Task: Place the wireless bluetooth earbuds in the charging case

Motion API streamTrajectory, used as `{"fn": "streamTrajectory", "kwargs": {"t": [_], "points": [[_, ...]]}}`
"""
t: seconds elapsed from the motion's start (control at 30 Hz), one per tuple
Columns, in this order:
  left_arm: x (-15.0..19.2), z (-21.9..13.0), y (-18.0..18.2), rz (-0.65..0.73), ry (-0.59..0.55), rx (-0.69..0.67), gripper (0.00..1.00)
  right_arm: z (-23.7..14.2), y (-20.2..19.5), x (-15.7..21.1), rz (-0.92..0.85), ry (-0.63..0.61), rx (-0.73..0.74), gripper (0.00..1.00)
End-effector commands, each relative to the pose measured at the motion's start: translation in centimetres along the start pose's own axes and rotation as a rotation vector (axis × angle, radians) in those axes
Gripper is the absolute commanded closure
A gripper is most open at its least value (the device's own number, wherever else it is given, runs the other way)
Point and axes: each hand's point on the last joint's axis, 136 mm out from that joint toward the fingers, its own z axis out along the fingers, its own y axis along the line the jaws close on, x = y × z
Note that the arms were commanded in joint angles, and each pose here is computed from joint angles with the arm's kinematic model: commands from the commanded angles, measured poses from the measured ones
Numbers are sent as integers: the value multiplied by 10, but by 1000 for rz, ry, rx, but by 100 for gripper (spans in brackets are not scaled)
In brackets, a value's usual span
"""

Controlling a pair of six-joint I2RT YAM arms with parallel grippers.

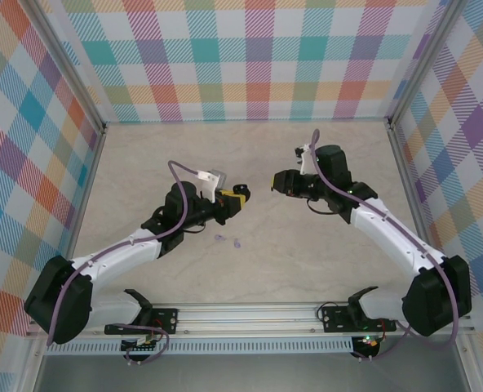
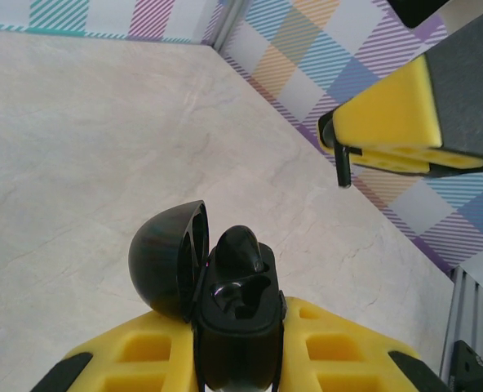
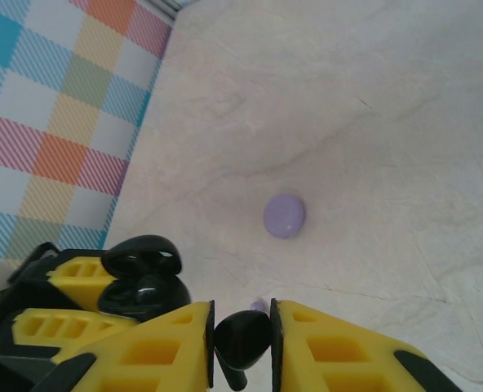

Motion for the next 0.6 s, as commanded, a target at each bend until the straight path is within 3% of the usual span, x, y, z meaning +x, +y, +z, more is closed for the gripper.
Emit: {"fn": "streamTrajectory", "kwargs": {"t": [0.0, 0.57], "points": [[-9, -1, -8, 8, -45, 62, 93, -11, 26, -11, -81, -43, -98, 75], [-22, -5, -42, 102, -135, 246, 93, -36, 84, -25, -214, -107, -323, 74]]}}
